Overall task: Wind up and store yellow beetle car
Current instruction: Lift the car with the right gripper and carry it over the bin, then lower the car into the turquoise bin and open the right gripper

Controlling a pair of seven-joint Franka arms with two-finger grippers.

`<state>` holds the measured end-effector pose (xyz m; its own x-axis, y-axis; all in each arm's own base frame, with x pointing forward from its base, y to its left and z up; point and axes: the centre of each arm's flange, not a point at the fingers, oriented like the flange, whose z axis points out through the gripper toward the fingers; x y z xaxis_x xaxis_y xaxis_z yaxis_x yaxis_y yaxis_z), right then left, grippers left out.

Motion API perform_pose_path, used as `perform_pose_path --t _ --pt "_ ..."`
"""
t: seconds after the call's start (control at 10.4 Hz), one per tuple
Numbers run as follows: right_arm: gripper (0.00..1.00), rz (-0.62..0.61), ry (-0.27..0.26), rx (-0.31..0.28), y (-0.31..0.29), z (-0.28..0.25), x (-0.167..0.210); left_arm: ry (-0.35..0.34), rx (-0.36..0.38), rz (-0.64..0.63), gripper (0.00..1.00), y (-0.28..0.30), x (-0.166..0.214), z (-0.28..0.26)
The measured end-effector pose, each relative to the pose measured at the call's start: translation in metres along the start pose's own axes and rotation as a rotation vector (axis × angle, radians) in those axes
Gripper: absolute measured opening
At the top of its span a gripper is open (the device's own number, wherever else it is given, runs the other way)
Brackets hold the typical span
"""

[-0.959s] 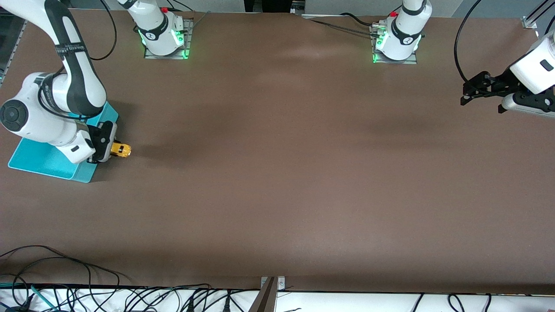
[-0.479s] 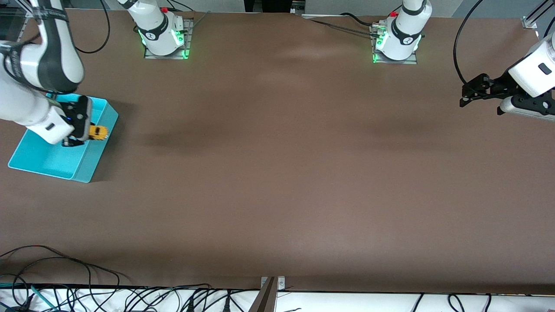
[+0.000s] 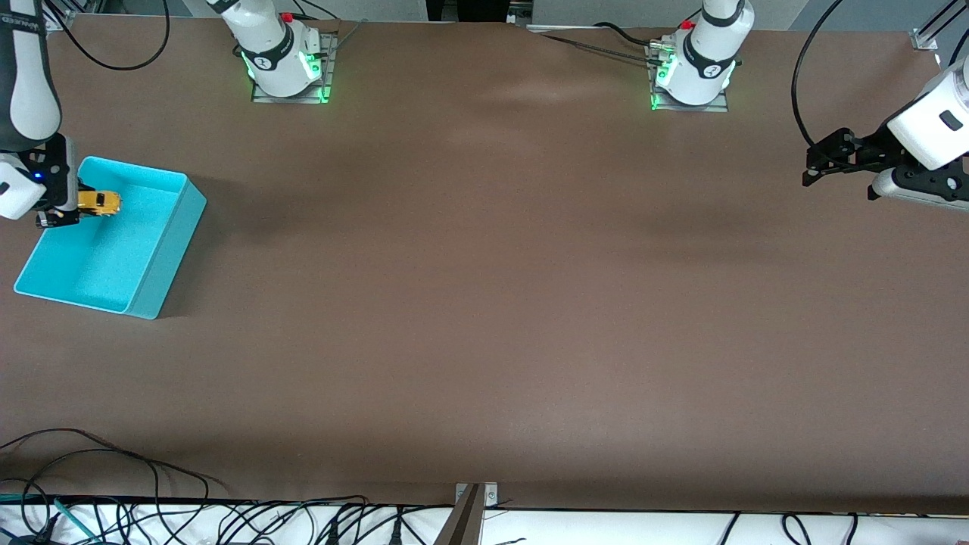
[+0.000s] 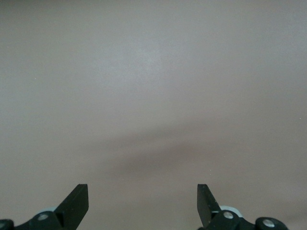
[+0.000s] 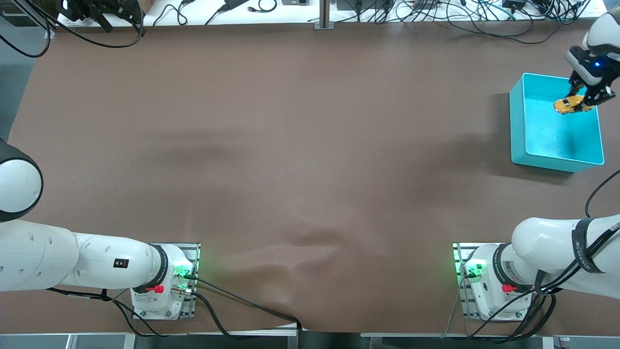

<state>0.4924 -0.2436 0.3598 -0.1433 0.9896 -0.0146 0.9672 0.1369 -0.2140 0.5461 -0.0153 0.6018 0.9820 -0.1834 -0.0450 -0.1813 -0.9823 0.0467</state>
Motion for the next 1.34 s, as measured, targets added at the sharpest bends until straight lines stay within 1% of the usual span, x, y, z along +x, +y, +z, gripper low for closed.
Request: perform_pose_path --t 0.19,0.38,0.77,1.05,1.34 --pt "0.45 -0.006 0.034 0.019 -0.011 0.043 -0.028 0.0 0.0 0.0 1.0 0.0 0.0 0.0" --pt "0.45 -0.013 0.054 0.014 -0.023 0.088 -0.046 0.0 0.0 0.0 1.0 0.0 0.0 0.0" --pt "0.45 -0.024 0.069 0.004 -0.04 0.128 -0.047 -0.001 0.0 0.0 1.0 0.0 0.0 0.0" --pt "0.45 -0.04 0.068 -0.023 -0.051 0.159 -0.055 -0.007 -0.001 -0.01 1.0 -0.004 0.0 0.002" --pt "0.45 -0.042 0.07 -0.03 -0.05 0.172 -0.058 -0.028 -0.007 -0.074 1.0 -0.037 0.0 0.013"
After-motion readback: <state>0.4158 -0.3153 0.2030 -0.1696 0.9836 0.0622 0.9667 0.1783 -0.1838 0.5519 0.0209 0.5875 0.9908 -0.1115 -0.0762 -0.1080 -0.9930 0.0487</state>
